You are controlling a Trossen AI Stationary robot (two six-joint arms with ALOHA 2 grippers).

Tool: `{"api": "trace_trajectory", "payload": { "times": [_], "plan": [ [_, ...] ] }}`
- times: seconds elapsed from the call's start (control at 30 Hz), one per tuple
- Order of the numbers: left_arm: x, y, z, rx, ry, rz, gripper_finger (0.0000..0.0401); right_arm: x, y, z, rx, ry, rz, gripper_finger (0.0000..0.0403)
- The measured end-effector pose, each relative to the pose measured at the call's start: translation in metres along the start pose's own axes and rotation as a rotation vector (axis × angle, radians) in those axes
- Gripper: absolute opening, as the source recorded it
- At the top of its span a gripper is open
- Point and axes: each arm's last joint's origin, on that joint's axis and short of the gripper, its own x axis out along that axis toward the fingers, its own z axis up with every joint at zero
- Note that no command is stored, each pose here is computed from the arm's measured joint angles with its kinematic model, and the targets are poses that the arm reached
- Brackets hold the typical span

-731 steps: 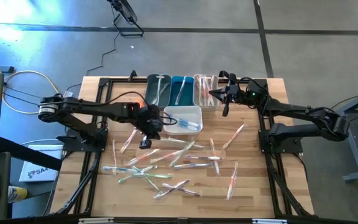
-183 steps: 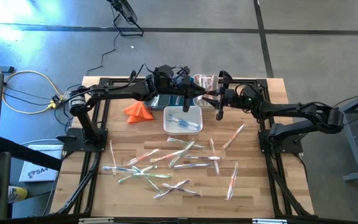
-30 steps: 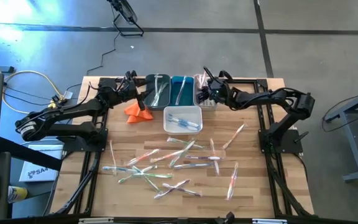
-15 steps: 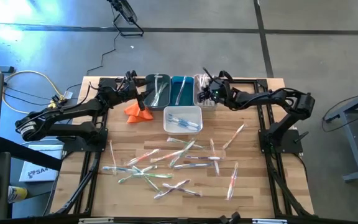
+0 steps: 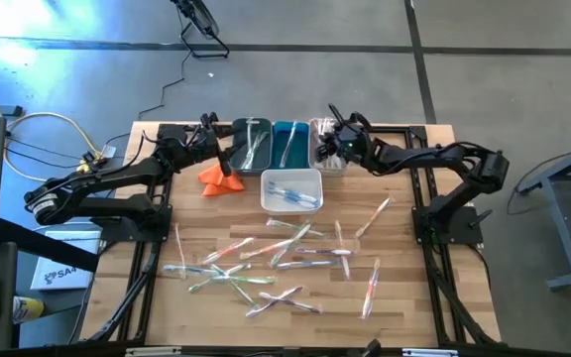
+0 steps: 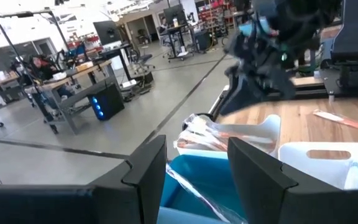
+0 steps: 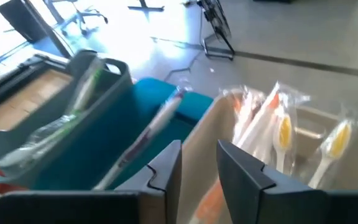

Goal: Pick & Place Toothbrushes
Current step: Put the purple toothbrush into the blue bin

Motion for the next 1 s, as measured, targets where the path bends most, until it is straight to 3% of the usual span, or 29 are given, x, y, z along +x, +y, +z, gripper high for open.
{"api": "trace_trajectory", "payload": {
  "times": [0.57, 0.87, 1.0],
  "plan": [
    [0.0, 0.0, 0.0, -0.001, 0.005, 0.0, 0.0167, -0.061, 0.034, 0.026, -0.133, -0.111, 0.173, 0.0025],
    [0.0, 0.0, -0.001, -0.007, 0.012, -0.004, 0.0167, -0.082, 0.055, 0.021, -0.269, -0.129, 0.271, 0.0008],
    [0.0, -0.001, -0.003, -0.067, 0.029, -0.014, 0.0167, -0.089, 0.065, 0.014, -0.341, -0.122, 0.31, 0.0007]
  ]
}}
